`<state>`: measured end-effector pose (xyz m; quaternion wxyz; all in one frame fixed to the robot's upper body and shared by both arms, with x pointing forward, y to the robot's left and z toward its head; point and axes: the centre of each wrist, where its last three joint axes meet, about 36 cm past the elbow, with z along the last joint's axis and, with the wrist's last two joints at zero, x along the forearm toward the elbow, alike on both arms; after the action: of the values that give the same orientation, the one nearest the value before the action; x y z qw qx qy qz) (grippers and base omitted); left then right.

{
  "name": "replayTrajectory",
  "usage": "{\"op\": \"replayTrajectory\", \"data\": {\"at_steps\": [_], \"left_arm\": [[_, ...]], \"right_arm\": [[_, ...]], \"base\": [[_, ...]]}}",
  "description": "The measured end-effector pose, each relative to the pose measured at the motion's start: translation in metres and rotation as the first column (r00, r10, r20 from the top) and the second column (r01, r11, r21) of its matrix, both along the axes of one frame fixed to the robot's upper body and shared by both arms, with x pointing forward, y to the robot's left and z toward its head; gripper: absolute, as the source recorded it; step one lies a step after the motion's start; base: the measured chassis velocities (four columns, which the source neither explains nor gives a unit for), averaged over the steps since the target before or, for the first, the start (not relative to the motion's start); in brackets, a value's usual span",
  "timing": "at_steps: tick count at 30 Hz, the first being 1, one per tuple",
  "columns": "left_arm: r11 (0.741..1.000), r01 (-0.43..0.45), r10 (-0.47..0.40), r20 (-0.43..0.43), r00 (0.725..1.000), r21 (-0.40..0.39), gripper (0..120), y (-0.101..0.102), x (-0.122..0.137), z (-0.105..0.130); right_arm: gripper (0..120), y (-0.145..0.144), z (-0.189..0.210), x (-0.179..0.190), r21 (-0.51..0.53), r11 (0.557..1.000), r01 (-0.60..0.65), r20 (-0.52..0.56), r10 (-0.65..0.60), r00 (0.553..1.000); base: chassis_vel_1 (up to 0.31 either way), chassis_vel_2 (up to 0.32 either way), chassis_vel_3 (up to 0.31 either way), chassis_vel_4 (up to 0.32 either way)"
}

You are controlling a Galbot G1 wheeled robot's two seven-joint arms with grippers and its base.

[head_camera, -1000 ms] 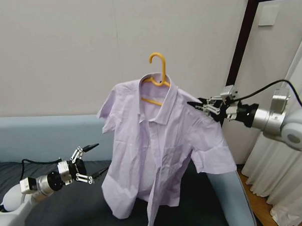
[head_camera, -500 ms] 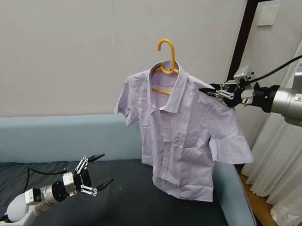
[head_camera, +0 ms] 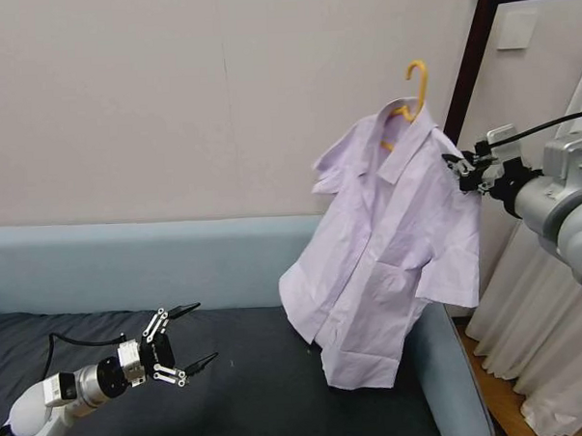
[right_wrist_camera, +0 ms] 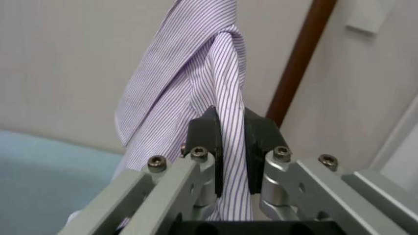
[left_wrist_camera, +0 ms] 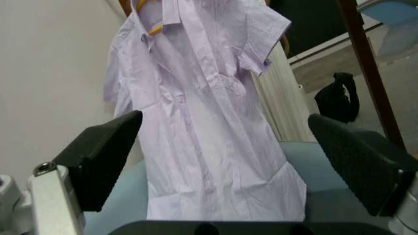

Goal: Pick up the clothes from the sofa and hang them on the clothes hanger.

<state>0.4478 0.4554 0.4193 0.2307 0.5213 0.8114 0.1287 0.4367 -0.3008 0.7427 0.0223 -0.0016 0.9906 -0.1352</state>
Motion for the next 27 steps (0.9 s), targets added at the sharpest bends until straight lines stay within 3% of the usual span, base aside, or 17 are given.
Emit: {"op": "replayTrajectory", "data": {"at_steps": [4,8,11,16,19,27], "left_arm": [[1.000,0.000,0.000,0.007,1.000,0.000,100,-0.001,0.003,0.002],[1.000,0.002,-0.002,0.015,1.000,0.002,100,-0.001,0.006,0.004],[1.000,0.002,-0.002,0.018,1.000,0.001,100,-0.001,0.008,0.004],[1.000,0.006,-0.006,0.020,1.000,-0.001,100,-0.006,0.009,0.005],[1.000,0.017,-0.018,0.011,1.000,0.021,100,-0.006,0.010,0.008],[0.999,-0.005,0.005,0.007,1.000,0.038,100,0.008,-0.003,0.007]], "right_arm": [[8,-0.004,-0.004,0.002,-0.021,0.995,0.095,0.061,-0.094,0.994],[8,-0.014,-0.017,0.005,-0.038,0.958,0.283,0.121,-0.277,0.953],[8,-0.018,-0.026,0.011,-0.043,0.946,0.322,0.132,-0.314,0.940],[8,-0.018,-0.053,0.038,-0.030,0.929,0.369,0.144,-0.361,0.921],[8,-0.025,-0.066,0.066,-0.058,0.898,0.436,0.192,-0.418,0.888],[8,-0.021,-0.064,0.140,-0.076,0.850,0.521,0.248,-0.490,0.836]], "base": [[0.000,0.000,0.000,0.000],[0.000,0.000,0.000,0.000],[0.000,0.000,0.000,0.000],[0.000,0.000,0.000,0.000],[0.000,0.000,0.000,0.000],[0.000,0.000,0.000,0.000]]}}
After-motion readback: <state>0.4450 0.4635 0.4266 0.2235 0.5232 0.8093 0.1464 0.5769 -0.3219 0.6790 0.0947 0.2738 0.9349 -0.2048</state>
